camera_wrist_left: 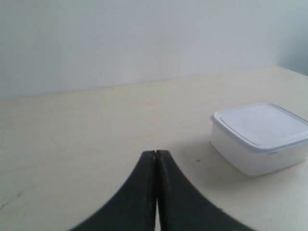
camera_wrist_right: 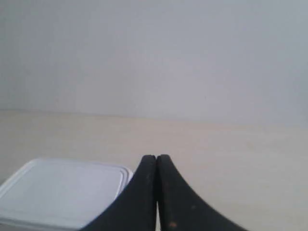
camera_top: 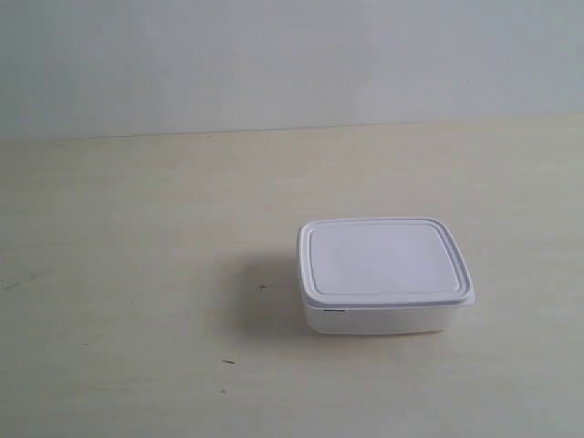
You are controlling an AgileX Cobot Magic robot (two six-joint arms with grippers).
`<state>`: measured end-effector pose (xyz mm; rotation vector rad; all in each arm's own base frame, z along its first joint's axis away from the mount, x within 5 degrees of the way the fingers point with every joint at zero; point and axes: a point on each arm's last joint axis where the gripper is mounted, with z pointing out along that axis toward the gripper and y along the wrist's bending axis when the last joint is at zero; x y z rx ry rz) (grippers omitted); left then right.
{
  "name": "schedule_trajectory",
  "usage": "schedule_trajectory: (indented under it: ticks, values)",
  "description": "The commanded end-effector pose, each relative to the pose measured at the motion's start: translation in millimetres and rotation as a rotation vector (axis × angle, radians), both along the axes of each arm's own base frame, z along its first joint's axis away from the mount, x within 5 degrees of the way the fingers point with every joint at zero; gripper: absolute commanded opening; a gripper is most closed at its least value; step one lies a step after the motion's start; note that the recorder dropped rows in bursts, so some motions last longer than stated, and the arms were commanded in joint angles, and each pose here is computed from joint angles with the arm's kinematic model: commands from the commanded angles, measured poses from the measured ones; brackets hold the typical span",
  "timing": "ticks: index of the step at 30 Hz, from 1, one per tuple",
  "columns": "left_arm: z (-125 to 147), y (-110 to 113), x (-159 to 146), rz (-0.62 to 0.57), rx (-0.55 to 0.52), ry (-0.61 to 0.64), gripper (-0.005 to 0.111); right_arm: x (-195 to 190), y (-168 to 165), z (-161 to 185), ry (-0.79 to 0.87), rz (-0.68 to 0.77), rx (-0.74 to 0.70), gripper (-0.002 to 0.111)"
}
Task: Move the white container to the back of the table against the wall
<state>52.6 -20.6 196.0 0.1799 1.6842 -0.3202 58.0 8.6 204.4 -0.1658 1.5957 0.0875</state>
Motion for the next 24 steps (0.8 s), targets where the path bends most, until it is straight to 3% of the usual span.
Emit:
schedule_trajectory:
  ticks: [1,6,11,18,24]
  values:
    - [7,3,1,0.041,-0.043,-0.081,0.000,-1,3,9,-0.106,0.031,0.080,0.000]
    - [11,5,2,0.062,-0.085,-0.117,0.000,-1,2,12,-0.107,0.036,0.235,0.000]
    - [13,6,2,0.072,-0.239,-0.095,0.000,-1,1,12,-0.076,0.036,0.432,0.000]
    - [19,9,2,0.102,-0.424,-0.104,0.000,3,3,12,0.034,0.024,0.431,0.000]
    - [54,2,14,0.075,-0.410,-0.002,0.000,22,9,65,0.174,0.017,0.400,0.000]
